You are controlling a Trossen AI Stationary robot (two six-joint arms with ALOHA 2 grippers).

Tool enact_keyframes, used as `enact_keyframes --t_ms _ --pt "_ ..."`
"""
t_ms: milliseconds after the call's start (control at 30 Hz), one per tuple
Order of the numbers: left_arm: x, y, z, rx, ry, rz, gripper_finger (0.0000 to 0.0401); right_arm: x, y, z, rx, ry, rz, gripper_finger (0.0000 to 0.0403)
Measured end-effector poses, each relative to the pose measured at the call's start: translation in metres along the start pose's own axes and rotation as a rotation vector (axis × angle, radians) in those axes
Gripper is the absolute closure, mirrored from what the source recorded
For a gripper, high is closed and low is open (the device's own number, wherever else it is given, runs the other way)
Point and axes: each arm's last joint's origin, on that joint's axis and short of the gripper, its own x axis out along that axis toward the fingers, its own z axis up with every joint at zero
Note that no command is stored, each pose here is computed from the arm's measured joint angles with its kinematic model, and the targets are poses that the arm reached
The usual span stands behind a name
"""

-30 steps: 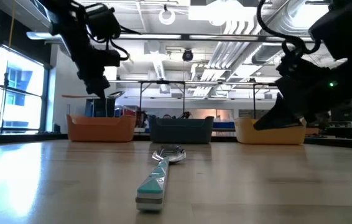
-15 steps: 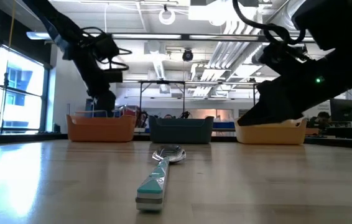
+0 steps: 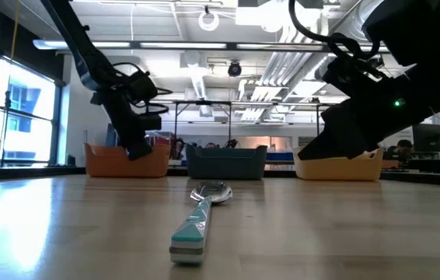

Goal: Sort silverware by color (type)
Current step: Put the orange spoon into the orange bin, then put the white spoon into the blue bin

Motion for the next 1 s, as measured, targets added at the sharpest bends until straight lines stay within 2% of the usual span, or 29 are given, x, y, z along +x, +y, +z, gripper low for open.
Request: enact_keyframes --t_ms 267,533,733,867,1000 --pt "0.010 -0.005 -0.004 -0.001 0.030 -0.005 0.0396 0.000 -0.001 -0.002 -0.024 0.011 -0.008 0.0403" --pt "0.007 -0.008 -0.001 -0.001 0.015 0.000 0.0331 0.000 -0.001 -0.002 -0.028 0.011 -0.008 0.0403" --pt "-0.012 0.001 0.011 -0.024 -0.043 0.103 0.0292 0.000 -0.001 -0.002 -0.028 0.011 -0.009 0.0403" --pt "-0.033 0.004 0.018 -0.072 -0.097 0.086 0.0295 0.001 -0.001 -0.002 -0.020 0.020 0.002 0.0403" --pt "-0.052 -0.001 0.023 -0.049 -0.133 0.047 0.0329 0.006 -0.003 -0.002 -0.005 0.084 0.070 0.0403"
